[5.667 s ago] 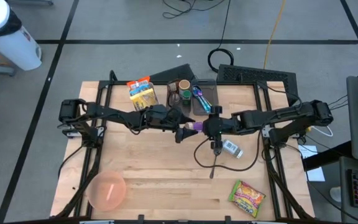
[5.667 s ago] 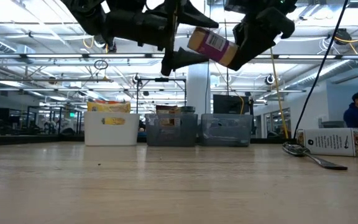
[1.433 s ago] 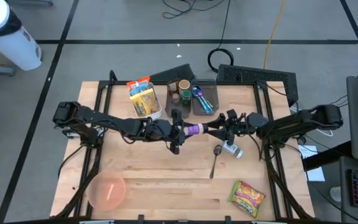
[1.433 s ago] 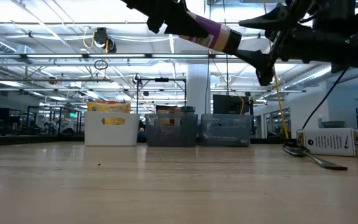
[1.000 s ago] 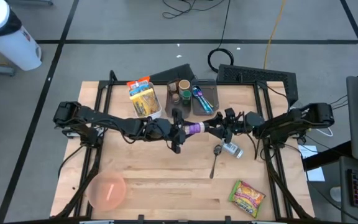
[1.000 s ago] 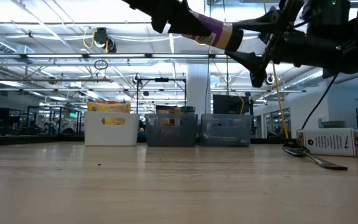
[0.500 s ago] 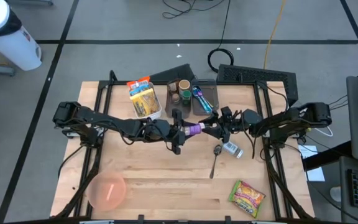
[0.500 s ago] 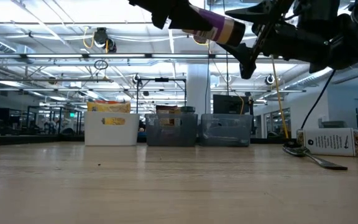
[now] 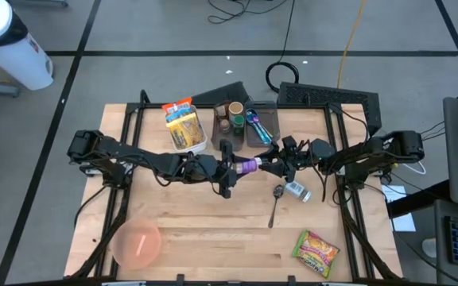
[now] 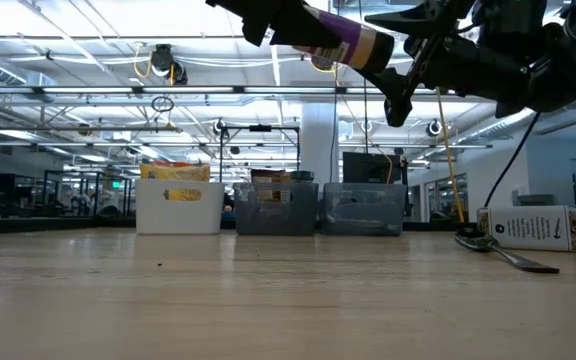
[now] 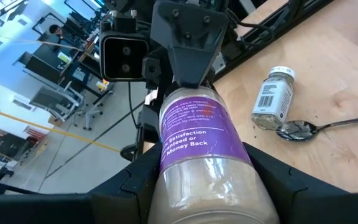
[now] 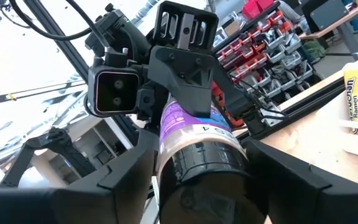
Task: Pick & Place Food Item
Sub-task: Put the purple seasoning bottle into the left black bin
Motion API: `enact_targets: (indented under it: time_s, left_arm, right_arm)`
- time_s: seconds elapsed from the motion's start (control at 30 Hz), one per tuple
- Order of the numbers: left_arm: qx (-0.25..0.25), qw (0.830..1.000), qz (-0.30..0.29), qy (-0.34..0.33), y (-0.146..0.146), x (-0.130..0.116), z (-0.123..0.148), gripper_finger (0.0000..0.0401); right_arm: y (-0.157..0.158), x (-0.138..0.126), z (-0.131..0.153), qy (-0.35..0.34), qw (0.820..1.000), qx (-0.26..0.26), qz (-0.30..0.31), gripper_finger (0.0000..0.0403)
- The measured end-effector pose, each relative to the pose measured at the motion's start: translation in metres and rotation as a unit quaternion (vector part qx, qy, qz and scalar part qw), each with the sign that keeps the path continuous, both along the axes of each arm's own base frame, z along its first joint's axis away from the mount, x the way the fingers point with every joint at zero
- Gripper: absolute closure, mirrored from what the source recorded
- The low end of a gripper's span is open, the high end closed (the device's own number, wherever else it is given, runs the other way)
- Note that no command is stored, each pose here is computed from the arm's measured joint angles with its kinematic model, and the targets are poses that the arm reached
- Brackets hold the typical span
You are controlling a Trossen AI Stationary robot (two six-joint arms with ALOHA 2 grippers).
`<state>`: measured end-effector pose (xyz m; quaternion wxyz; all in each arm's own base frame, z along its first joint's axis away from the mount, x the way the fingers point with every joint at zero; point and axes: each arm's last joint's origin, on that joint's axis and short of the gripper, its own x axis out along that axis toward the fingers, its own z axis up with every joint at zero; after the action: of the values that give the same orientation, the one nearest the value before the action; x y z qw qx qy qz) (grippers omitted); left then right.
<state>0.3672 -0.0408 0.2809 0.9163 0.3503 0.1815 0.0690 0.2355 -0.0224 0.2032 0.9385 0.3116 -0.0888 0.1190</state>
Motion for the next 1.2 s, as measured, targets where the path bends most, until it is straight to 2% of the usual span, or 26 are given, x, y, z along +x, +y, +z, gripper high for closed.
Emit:
enact_targets:
  time_s: [0.27,0.4,0.63,0.87,1.2]
  left_arm:
    - [0.002,1.0,0.0,0.001,0.0003,-0.0001,0.0002,0.0207]
    - [0.003,1.0,0.001,0.001,0.0005,-0.0001,0.0002,0.0212]
    - [0.005,1.0,0.006,0.0,0.001,-0.0001,0.0003,0.0195]
    - [0.009,1.0,0.014,-0.001,0.0023,0.0,0.0006,0.0209]
    - [0.009,1.0,0.027,-0.002,0.0037,-0.0002,0.0006,0.0133]
  right_arm:
    - [0.0004,-0.0001,0.0001,0.0,1.0,-0.002,0.008,0.02]
    - [0.0005,-0.0002,0.0001,0.0,1.0,-0.002,0.009,0.0198]
    - [0.0006,-0.0001,0.0001,0.0,1.0,-0.003,0.01,0.0204]
    - [0.0006,-0.0002,0.0,0.001,1.0,-0.003,0.009,0.0204]
    - [0.0002,-0.0001,-0.0008,0.004,1.0,-0.007,0.006,0.0206]
